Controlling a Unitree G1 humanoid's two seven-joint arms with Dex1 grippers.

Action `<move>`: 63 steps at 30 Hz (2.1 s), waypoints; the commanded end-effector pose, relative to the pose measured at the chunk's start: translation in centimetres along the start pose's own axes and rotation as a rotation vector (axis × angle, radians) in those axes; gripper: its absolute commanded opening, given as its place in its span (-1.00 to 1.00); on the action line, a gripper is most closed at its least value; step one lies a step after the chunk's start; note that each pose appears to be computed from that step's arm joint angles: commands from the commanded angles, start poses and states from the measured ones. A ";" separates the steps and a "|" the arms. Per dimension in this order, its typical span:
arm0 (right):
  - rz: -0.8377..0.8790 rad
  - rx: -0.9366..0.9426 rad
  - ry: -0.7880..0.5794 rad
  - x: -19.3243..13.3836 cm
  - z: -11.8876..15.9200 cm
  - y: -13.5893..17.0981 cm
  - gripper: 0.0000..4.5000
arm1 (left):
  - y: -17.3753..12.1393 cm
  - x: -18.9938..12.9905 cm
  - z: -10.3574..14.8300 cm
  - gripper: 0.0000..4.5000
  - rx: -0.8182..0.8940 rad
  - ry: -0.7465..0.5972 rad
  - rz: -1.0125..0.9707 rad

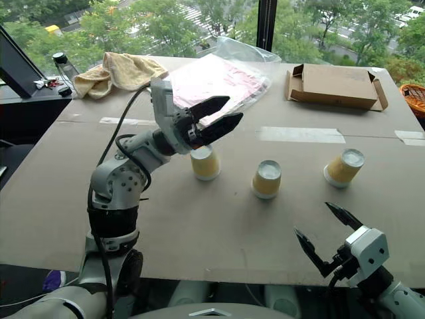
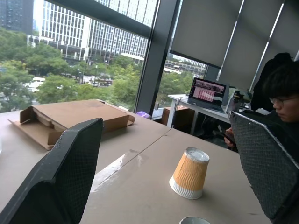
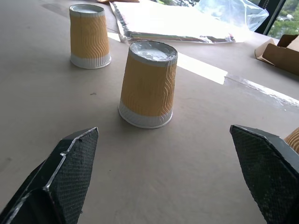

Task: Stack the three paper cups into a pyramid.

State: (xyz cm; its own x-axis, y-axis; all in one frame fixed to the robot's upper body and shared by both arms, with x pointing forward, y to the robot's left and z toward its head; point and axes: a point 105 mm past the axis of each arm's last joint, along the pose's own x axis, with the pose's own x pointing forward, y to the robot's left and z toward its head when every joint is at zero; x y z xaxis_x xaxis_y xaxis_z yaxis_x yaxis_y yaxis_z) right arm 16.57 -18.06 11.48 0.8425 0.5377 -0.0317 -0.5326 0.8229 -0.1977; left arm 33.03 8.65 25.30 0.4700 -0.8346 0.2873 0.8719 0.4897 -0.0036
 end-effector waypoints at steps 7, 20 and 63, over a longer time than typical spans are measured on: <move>0.086 0.018 -0.060 1.2 0.5 0.2 1.00 | 2.2 -10.1 -3.6 0.97 -0.015 0.223 0.040; 0.153 0.027 -0.059 0.9 0.9 1.1 1.00 | 3.6 -8.7 -8.8 0.97 0.108 0.384 -0.040; -0.108 -0.004 -0.037 0.6 2.0 -0.4 1.00 | -1.2 -4.1 -10.7 0.98 0.061 0.279 -0.347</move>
State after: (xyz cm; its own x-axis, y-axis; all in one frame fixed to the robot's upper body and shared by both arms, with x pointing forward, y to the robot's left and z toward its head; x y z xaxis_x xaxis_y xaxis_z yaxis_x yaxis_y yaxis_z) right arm 16.58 -17.02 12.55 0.8654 0.5010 -0.0026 -0.4943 0.8529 -0.1679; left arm 31.72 8.17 11.92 0.1688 -0.9840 -0.0573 0.9838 0.1646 0.0716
